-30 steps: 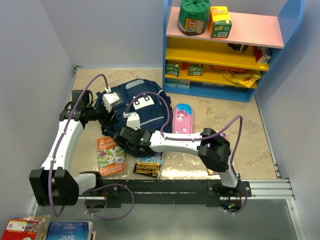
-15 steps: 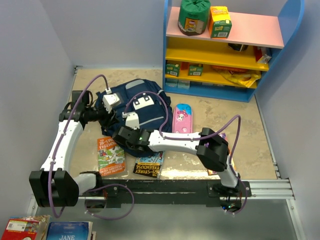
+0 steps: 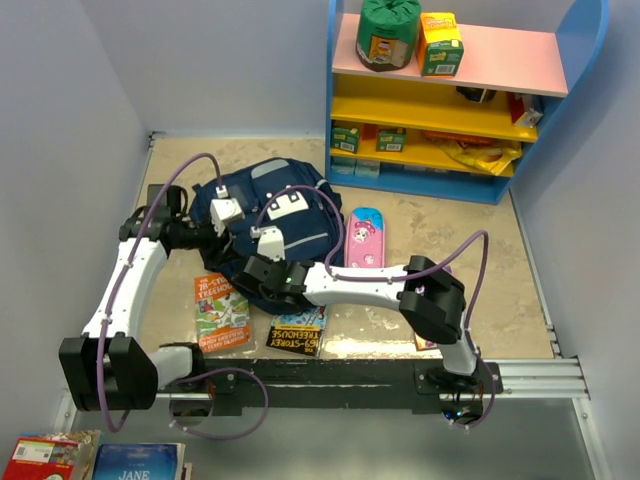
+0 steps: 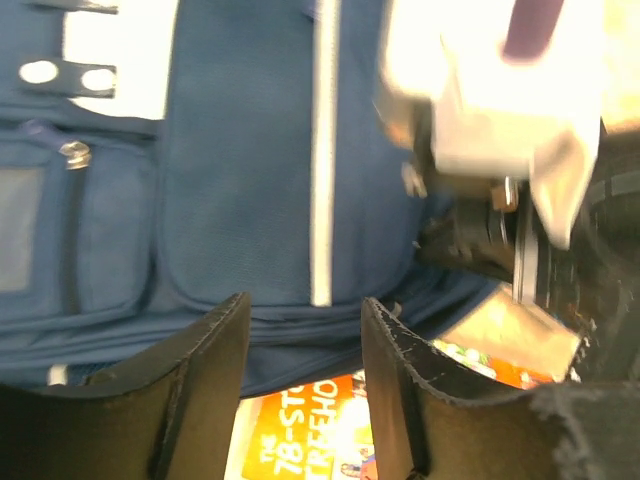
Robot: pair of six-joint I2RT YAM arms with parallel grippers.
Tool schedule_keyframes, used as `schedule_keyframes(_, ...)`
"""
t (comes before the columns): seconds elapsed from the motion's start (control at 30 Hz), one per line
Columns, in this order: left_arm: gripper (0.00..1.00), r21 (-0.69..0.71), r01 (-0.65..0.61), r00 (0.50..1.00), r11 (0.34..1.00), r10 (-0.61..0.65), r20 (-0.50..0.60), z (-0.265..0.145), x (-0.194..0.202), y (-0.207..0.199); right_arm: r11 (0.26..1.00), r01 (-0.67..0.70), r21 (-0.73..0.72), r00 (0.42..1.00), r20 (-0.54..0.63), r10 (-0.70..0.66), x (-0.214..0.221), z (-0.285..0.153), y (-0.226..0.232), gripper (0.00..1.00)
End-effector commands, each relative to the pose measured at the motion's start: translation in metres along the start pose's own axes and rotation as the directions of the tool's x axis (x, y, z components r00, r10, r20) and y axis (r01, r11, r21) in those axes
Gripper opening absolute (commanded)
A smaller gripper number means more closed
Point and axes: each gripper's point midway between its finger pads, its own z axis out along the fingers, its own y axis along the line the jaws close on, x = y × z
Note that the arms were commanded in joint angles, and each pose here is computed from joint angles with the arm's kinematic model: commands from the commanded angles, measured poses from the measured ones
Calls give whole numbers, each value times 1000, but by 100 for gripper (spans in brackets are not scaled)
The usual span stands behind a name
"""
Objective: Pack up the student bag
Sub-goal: Zip the student bag at the center of the board.
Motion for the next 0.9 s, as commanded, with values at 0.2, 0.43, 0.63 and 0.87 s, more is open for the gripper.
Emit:
schedule_keyframes(0.2,56,263,-174,984,949,156,90,2,8,-57,987,-70,-147,987,136,90,-52,-47,5,0)
schedule_keyframes(0.43,51,167,-289,951,943,263,160,17,-4,-45,977,-73,-200,985,142,102,-63,-50,8,0)
schedule_keyframes(0.63,50,131,-355,933,926,342,110,39,0,-45,970,-87,-225,984,131,119,-67,-48,5,0)
schedule_keyframes(0.87,45,171,-328,944,929,329,20,49,24,-39,962,-110,-249,982,125,144,-74,-52,-1,0)
